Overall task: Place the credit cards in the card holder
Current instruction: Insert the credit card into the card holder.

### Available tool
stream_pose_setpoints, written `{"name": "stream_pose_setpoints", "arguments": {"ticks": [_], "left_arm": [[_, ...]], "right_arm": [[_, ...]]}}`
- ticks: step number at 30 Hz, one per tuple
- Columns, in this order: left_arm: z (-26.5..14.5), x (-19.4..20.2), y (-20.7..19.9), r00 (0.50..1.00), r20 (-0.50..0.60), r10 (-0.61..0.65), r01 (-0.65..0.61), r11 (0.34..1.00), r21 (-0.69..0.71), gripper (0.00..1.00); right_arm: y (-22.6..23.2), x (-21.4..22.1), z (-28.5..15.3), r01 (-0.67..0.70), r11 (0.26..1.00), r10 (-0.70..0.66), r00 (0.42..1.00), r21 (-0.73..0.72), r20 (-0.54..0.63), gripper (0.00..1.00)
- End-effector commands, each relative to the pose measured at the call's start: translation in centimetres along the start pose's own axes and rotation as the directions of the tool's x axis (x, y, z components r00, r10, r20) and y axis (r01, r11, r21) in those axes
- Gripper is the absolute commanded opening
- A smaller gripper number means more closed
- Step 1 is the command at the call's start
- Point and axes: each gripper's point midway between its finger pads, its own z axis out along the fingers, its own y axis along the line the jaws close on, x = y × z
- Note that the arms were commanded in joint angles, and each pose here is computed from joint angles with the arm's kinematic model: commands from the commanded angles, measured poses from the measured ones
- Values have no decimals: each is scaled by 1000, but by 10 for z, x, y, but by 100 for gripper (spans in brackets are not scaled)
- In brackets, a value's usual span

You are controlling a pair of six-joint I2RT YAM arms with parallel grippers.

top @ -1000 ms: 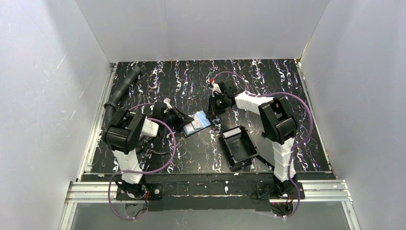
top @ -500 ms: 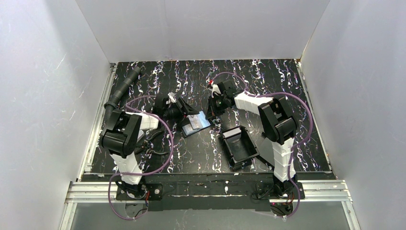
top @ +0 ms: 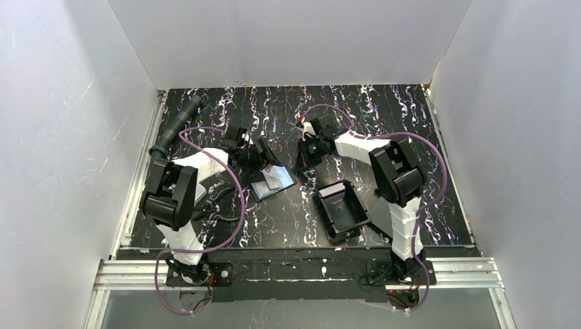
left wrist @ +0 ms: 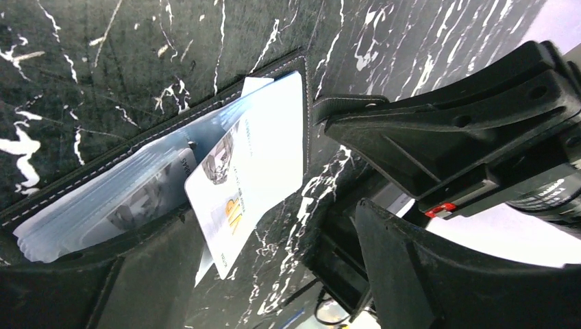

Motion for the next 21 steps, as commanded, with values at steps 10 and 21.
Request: {"name": "stream_pose_setpoints", "arguments": {"ticks": [10,21], "left_arm": [[-45,4,3,983,-4,183,-180,968,-175,83],[-44,21,9,996,-35,85,-89,981,-170,59]], "right_arm": [[46,-26,-21,83,994,-79,995,-67,65,5],[72,-19,-9,104,986,-98,994,-133,47,18]]}}
